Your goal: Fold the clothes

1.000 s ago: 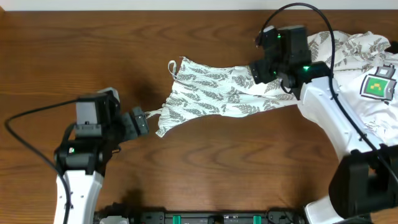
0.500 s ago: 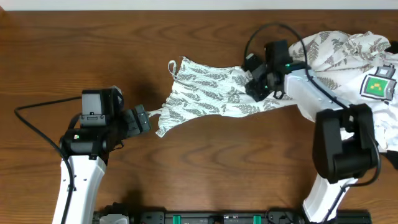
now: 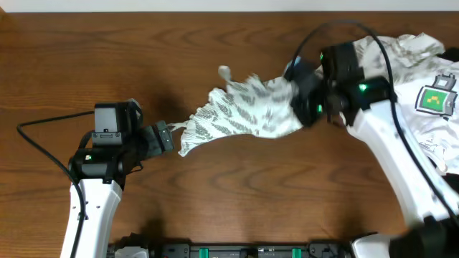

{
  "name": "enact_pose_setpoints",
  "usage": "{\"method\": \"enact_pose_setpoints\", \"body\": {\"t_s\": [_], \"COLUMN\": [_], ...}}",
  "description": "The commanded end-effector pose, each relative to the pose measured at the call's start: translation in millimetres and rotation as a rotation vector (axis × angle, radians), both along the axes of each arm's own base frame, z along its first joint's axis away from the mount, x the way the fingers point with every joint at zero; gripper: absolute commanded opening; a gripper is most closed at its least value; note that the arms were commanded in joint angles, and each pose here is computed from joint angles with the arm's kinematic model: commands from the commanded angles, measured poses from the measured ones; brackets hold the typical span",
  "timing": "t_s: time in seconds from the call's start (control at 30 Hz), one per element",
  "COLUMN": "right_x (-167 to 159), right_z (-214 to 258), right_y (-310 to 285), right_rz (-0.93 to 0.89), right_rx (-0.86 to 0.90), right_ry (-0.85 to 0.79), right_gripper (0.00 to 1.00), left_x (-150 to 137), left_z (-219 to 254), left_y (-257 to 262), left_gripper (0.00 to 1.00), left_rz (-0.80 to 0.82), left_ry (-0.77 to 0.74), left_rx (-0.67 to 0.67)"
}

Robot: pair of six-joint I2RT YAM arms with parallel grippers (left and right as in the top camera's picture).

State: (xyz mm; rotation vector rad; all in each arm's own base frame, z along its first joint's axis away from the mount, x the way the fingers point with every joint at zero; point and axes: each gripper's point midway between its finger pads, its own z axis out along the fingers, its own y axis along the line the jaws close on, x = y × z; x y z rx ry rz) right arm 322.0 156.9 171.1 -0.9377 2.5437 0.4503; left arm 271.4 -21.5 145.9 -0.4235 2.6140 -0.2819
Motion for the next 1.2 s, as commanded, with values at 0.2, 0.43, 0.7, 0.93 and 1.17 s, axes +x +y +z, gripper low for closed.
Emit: {"method": "enact_pose_setpoints", "body": {"t_s": [0.2,0.43,0.7,0.93,1.17], "right_x": [-143.3,-67.0,2.1,15.4,29.2], "right_z": [-41.8,-55.6,-57.8,-127.4,-164.5], "right_y": [20.9,15.1,51.5,63.8,63.0], "right_rz": [0.215,-0.076,-0.115,-0.101,-0.118], "right_rx": [-0.221,-0.293,-0.106,-0.125,-0.136], "right_ry": [0.407,0.127,-0.043,0.069,0.089], "right_gripper": [0.40,0.60,0.62,0.55,0.45], "left_x": [7.9,9.0,8.9,9.0,8.3], "left_z": [8.5,9.1,9.1,9.1,8.8], "left_y": [-0.4,-0.4,-0.4,-0.4,-0.4], "left_gripper": [0.98,0.98,0.98,0.98,0.98], "left_rz": [0.001,0.001,0.001,0.001,0.001], "left_ry": [-0.035,-0.040,-0.039,-0.040,-0.037], "left_rx": [-0.001,-0.001,-0.001,-0.001,-0.001]}}
